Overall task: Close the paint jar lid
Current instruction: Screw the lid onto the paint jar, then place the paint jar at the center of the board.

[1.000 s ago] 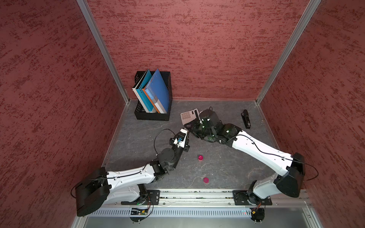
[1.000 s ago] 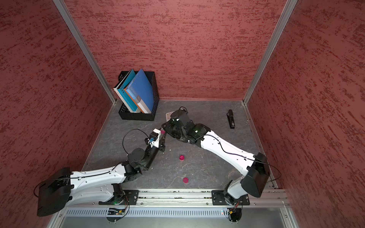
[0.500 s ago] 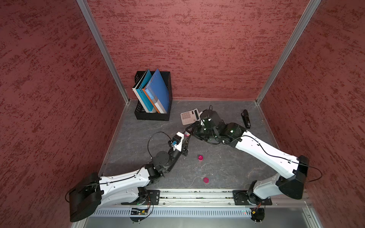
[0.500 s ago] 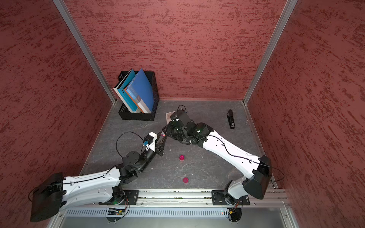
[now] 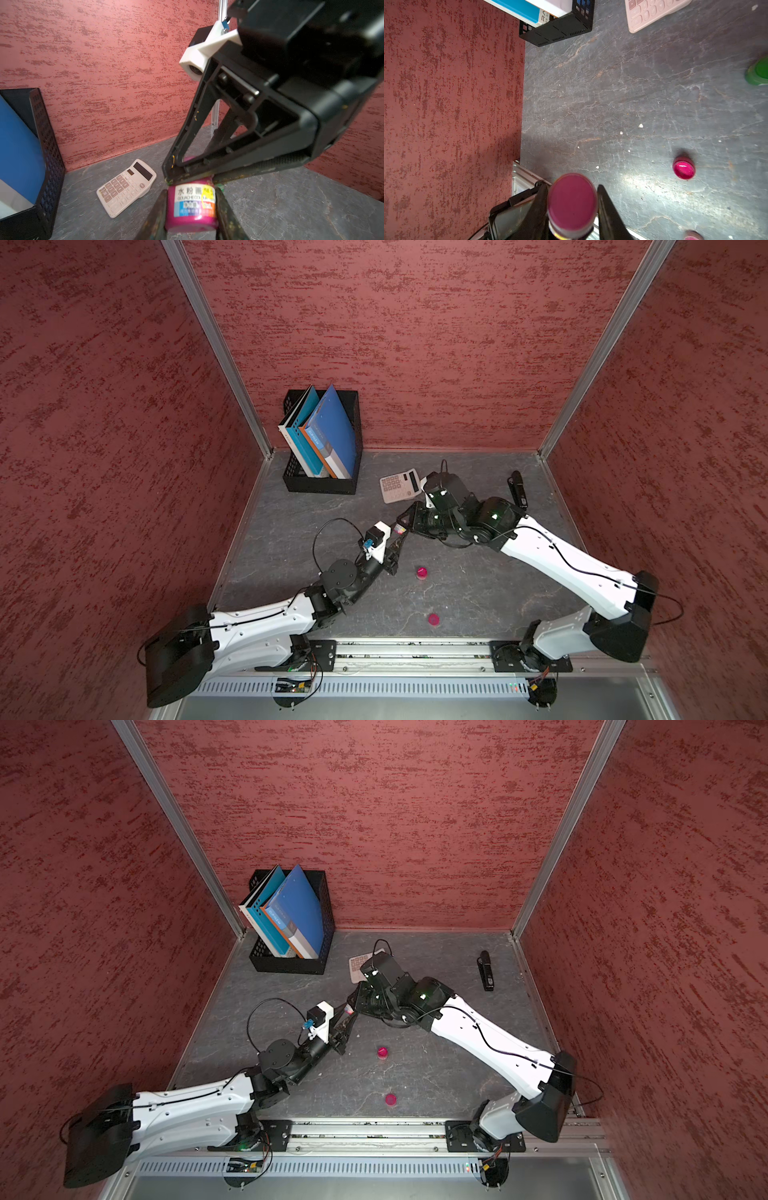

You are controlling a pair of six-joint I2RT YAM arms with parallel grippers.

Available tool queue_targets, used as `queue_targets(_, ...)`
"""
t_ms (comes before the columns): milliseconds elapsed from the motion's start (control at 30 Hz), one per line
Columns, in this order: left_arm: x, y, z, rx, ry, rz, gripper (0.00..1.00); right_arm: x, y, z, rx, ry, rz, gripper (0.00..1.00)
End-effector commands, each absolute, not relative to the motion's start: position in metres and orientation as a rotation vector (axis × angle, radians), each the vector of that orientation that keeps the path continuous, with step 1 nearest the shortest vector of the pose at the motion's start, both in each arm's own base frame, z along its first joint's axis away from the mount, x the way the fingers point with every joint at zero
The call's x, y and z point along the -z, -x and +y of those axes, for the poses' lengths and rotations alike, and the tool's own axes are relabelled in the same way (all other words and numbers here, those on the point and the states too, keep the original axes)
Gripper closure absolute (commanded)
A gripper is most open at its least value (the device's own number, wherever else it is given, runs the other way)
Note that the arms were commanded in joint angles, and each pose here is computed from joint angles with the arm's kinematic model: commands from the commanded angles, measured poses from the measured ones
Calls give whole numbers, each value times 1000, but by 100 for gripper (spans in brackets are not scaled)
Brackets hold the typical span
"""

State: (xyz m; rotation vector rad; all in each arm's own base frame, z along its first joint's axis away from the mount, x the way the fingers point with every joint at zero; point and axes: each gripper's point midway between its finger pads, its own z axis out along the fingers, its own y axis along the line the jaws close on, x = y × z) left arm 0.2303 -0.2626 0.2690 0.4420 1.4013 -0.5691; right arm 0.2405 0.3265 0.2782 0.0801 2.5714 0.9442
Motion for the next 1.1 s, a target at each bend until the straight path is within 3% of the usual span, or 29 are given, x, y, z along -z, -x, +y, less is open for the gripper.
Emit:
queue_targets(0, -296, -242, -241, 596, -269, 1356, 75, -250, -202, 301, -752, 92, 2739, 72)
queue_targets(233, -288, -239, -250, 657, -294, 1396, 66, -236, -218, 294, -644, 86, 2704, 73)
queue_targets(733, -284, -237, -258, 697, -313, 1432, 60, -232, -238, 294, -643, 69, 2657, 74)
queue_targets(1067, -280, -229, -257, 727, -316, 1461, 58, -215, -272, 272, -454, 43, 2625, 74)
